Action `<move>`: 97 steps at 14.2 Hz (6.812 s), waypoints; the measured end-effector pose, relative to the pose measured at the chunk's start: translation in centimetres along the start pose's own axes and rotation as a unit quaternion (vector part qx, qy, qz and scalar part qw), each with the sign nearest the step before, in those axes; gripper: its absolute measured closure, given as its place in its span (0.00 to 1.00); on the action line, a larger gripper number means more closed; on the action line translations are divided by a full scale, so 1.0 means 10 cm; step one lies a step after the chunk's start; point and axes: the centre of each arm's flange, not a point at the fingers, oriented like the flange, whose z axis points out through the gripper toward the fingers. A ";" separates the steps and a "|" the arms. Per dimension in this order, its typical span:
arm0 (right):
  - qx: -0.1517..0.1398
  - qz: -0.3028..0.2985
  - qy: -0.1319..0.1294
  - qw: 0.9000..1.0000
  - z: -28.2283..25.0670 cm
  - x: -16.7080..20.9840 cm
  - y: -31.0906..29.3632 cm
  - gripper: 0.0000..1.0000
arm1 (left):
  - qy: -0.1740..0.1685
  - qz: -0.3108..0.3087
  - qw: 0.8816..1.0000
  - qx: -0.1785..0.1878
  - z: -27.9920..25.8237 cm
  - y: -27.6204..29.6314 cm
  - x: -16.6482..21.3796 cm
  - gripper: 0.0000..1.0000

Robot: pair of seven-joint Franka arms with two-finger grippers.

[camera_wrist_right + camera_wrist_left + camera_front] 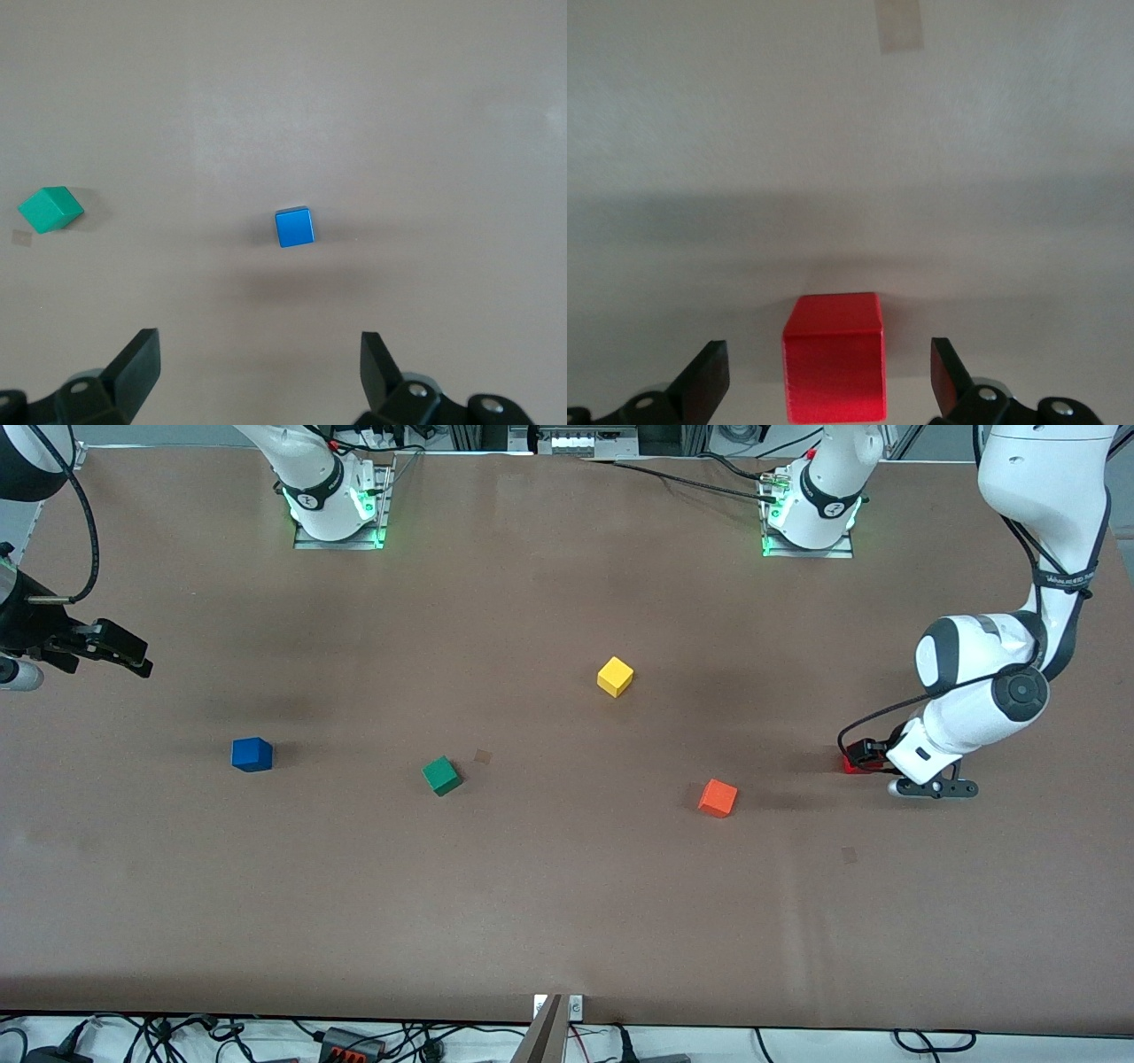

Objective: Pass red block to right arm, stack on blue
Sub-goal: 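Reach the left gripper down to the red cube, then grasp the red cube with the left gripper while the right gripper reaches forward, then lift the red cube with the left gripper toward the right gripper, then close the right gripper on the red cube held by the left gripper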

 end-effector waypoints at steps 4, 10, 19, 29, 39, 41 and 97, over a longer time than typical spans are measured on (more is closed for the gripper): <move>0.000 0.000 0.000 1.000 0.00 0.00 0.00 0.00 | -0.008 0.001 1.000 0.000 0.17 0.00 -0.05 0.00; 0.000 0.000 -0.003 1.000 0.01 0.00 0.00 0.00 | -0.016 0.008 1.000 -0.001 0.30 0.00 -0.07 0.45; 0.001 -0.003 -0.045 0.999 0.27 0.03 0.00 0.00 | -0.028 0.170 0.985 -0.007 -0.17 -0.06 0.29 0.44; 0.237 0.006 -0.115 0.965 0.95 0.21 -0.57 0.00 | 0.003 0.536 0.837 -0.114 -0.85 0.16 0.62 0.44; 0.536 0.046 -0.163 0.827 1.34 0.41 -1.10 0.00 | 0.284 0.553 0.648 -0.439 -1.15 1.17 0.59 0.44; 0.585 0.038 -0.166 0.793 1.60 0.47 -1.18 0.00 | 0.350 0.525 0.612 -0.476 -1.18 1.49 0.64 0.44; 0.596 -0.045 -0.089 0.797 1.70 1.00 -3.57 0.42 | 0.659 0.346 0.536 -0.400 -0.90 4.56 0.20 0.44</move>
